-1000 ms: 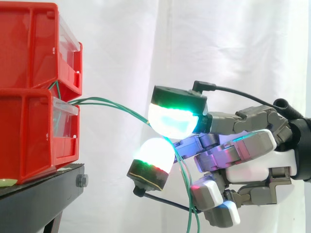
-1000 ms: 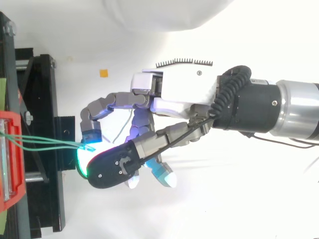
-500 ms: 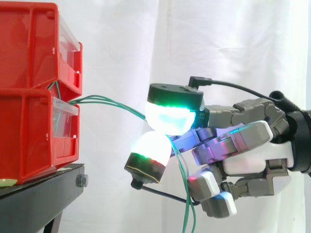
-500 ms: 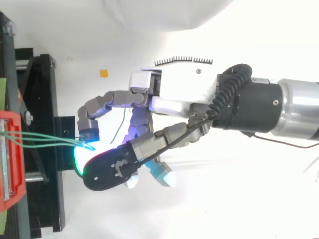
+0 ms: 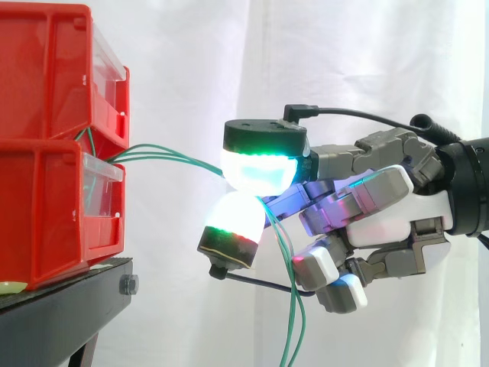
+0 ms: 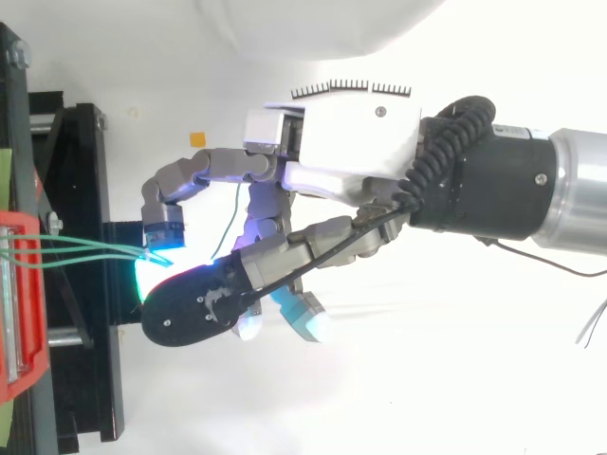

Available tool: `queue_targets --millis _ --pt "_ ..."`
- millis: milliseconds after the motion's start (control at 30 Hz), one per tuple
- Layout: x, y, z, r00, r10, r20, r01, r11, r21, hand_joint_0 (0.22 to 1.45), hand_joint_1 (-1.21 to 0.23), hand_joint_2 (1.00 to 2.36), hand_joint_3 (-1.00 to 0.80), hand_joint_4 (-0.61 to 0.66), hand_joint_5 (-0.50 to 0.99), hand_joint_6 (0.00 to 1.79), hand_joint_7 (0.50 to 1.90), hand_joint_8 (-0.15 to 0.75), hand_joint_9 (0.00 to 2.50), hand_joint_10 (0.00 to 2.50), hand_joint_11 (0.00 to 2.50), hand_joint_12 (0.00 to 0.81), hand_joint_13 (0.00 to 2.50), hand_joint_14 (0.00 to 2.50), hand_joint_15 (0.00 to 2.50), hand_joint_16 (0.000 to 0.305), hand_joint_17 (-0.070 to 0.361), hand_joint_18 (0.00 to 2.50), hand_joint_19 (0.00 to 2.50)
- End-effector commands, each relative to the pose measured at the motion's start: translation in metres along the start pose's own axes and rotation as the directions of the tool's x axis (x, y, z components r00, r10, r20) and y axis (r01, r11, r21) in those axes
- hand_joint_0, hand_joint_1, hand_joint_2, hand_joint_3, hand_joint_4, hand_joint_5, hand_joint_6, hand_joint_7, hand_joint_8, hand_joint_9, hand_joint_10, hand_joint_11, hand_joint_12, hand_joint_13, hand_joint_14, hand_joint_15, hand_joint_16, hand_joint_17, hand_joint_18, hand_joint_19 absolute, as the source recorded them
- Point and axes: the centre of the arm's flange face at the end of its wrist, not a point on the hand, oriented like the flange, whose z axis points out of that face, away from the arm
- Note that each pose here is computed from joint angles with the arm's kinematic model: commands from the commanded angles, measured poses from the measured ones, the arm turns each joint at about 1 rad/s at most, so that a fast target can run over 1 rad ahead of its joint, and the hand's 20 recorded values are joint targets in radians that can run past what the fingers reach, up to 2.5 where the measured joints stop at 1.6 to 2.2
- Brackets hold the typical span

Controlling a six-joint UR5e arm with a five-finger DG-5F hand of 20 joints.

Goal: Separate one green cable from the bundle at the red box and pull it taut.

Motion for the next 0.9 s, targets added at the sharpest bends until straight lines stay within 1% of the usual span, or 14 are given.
queue_targets --millis 0,133,367,400,433,467,500,533,600,667,733,800,833,867 --pt "0.000 0.002 0.000 0.9999 -0.010 0.000 0.010 0.9999 -0.001 0.70 -0.67 1.02 -0.27 0.18 0.12 0.53 1.32 0.254 1.90 0.02 0.59 0.235 1.29 0.02 0.59 0.030 0.066 1.29 0.64" --pt "-0.002 0.010 -0.002 0.9995 -0.032 0.003 0.032 0.9995 0.005 0.70 -0.67 1.02 -0.28 0.18 0.12 0.53 1.33 0.252 1.89 0.02 0.59 0.235 1.29 0.02 0.59 0.030 0.067 1.29 0.64" --pt "-0.005 0.026 -0.005 0.9982 -0.060 0.002 0.060 0.9966 0.056 0.69 -0.67 1.01 -0.34 0.17 0.12 0.54 1.31 0.252 1.89 0.02 0.58 0.232 1.29 0.02 0.59 0.030 0.067 1.28 0.64" --pt "-0.006 0.031 -0.007 0.9976 -0.069 0.001 0.069 0.9951 0.071 0.66 -0.67 1.01 -0.41 0.18 0.11 0.56 1.28 0.246 1.89 0.02 0.58 0.234 1.29 0.02 0.60 0.030 0.068 1.27 0.65" --pt "-0.006 0.031 -0.007 0.9976 -0.069 0.001 0.069 0.9951 0.071 0.63 -0.67 1.00 -0.44 0.18 0.11 0.57 1.25 0.242 1.88 0.02 0.59 0.233 1.28 0.02 0.60 0.030 0.069 1.27 0.66" --pt "-0.006 0.033 -0.009 0.9966 -0.082 -0.001 0.082 0.9926 0.090 0.56 -0.65 1.00 -0.50 0.18 0.11 0.58 1.25 0.245 1.88 0.02 0.58 0.241 1.28 0.02 0.60 0.032 0.073 1.27 0.66" --pt "-0.006 0.033 -0.010 0.9961 -0.088 -0.002 0.088 0.9915 0.096 0.53 -0.64 1.00 -0.50 0.18 0.11 0.57 1.26 0.249 1.88 0.02 0.57 0.249 1.29 0.02 0.59 0.034 0.077 1.27 0.65" --pt "-0.005 0.031 -0.011 0.9951 -0.098 -0.009 0.098 0.9891 0.110 0.45 -0.59 1.00 -0.50 0.20 0.11 0.56 1.30 0.258 1.91 0.02 0.55 0.276 1.32 0.02 0.56 0.041 0.093 1.34 0.60" --pt "-0.007 0.032 -0.011 0.9951 -0.098 -0.007 0.098 0.9889 0.111 0.36 -0.50 1.00 -0.50 0.22 0.12 0.53 1.35 0.282 1.94 0.02 0.50 0.312 1.37 0.02 0.52 0.050 0.112 1.42 0.53" --pt "-0.005 0.032 -0.011 0.9951 -0.099 -0.009 0.099 0.9889 0.111 0.35 -0.44 1.00 -0.50 0.20 0.13 0.53 1.34 0.276 1.95 0.02 0.48 0.320 1.38 0.02 0.51 0.053 0.118 1.44 0.55" --pt "-0.005 0.030 -0.011 0.9951 -0.099 -0.007 0.099 0.9886 0.113 0.37 -0.40 1.00 -0.50 0.18 0.13 0.54 1.31 0.268 1.96 0.02 0.48 0.313 1.38 0.01 0.52 0.051 0.114 1.42 0.57" --pt "-0.006 0.032 -0.011 0.9951 -0.099 -0.006 0.099 0.9888 0.111 0.48 -0.33 1.00 -0.50 0.15 0.12 0.57 1.22 0.240 1.95 0.02 0.53 0.265 1.34 0.02 0.57 0.041 0.091 1.30 0.69" --pt "-0.006 0.032 -0.011 0.9949 -0.100 -0.006 0.100 0.9887 0.111 0.52 -0.34 1.00 -0.50 0.15 0.11 0.58 1.19 0.238 1.94 0.02 0.55 0.254 1.33 0.02 0.58 0.038 0.086 1.27 0.72" --pt "-0.006 0.032 -0.011 0.9951 -0.099 -0.006 0.099 0.9888 0.111 0.60 -0.45 1.00 -0.50 0.13 0.11 0.58 1.19 0.228 1.93 0.02 0.58 0.234 1.30 0.02 0.60 0.034 0.076 1.23 0.76"
